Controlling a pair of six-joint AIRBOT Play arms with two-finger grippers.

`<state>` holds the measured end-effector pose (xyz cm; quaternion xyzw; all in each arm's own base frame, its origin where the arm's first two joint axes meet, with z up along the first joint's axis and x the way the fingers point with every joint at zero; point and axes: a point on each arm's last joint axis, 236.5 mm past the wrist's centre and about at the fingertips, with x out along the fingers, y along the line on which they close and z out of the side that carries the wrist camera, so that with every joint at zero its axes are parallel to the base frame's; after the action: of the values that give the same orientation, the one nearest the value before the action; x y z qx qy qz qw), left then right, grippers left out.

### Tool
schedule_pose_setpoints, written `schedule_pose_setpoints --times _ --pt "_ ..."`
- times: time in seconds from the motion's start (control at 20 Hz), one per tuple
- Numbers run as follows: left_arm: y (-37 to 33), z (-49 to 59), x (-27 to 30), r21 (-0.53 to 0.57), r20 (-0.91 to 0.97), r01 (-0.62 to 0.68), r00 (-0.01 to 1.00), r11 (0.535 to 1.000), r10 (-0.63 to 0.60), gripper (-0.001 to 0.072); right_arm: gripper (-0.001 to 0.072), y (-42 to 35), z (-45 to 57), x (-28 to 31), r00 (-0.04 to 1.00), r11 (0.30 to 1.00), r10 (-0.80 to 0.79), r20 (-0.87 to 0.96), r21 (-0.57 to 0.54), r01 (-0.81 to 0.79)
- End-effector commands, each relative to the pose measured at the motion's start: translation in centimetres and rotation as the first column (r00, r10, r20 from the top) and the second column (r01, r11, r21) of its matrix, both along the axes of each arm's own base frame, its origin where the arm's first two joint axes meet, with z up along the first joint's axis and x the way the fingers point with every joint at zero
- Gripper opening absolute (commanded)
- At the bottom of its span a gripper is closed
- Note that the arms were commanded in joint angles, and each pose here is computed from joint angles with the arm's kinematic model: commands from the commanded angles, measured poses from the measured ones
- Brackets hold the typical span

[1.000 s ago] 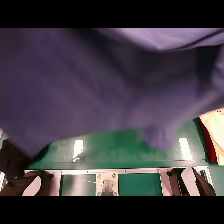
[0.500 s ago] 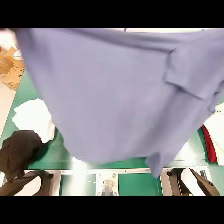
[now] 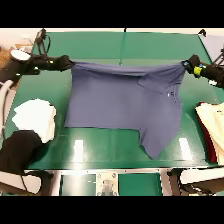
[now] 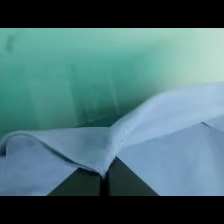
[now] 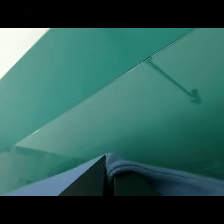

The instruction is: Fold the shirts.

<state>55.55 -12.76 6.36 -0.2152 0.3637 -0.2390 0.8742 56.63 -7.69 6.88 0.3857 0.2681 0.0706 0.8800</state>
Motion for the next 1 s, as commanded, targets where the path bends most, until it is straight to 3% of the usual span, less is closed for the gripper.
schedule_pose_setpoints --times 0.0,0.3,0.45,0.65,0.95 --pt "0.5 -0.6 4.4 0.007 0.089 -0.110 0.990 0.994 0.109 0.0021 0.0017 -0.5 -1.3 4.7 1.000 0.998 0.026 0.013 0.061 -0.026" --pt "1.4 -0.2 5.3 0.079 0.135 -0.110 0.986 0.991 0.099 0.0021 0.0016 -0.8 -0.6 4.9 0.997 0.997 0.081 0.020 0.008 -0.081" --pt "1.2 -3.6 3.0 0.190 0.034 -0.003 0.999 0.982 -0.003 0.0021 0.0014 -0.1 -4.0 1.4 0.967 0.974 0.214 -0.135 -0.046 -0.222" --pt "2.4 -7.1 -0.3 0.314 -0.127 0.109 0.989 0.943 -0.071 0.0021 0.0014 -0.7 -9.6 -4.1 0.872 0.932 0.272 -0.407 -0.115 -0.344" --pt "2.0 -11.8 -2.6 0.287 -0.280 0.190 0.954 0.939 -0.107 0.0021 0.0015 -0.7 -14.0 -8.7 0.812 0.925 0.247 -0.529 -0.120 -0.360"
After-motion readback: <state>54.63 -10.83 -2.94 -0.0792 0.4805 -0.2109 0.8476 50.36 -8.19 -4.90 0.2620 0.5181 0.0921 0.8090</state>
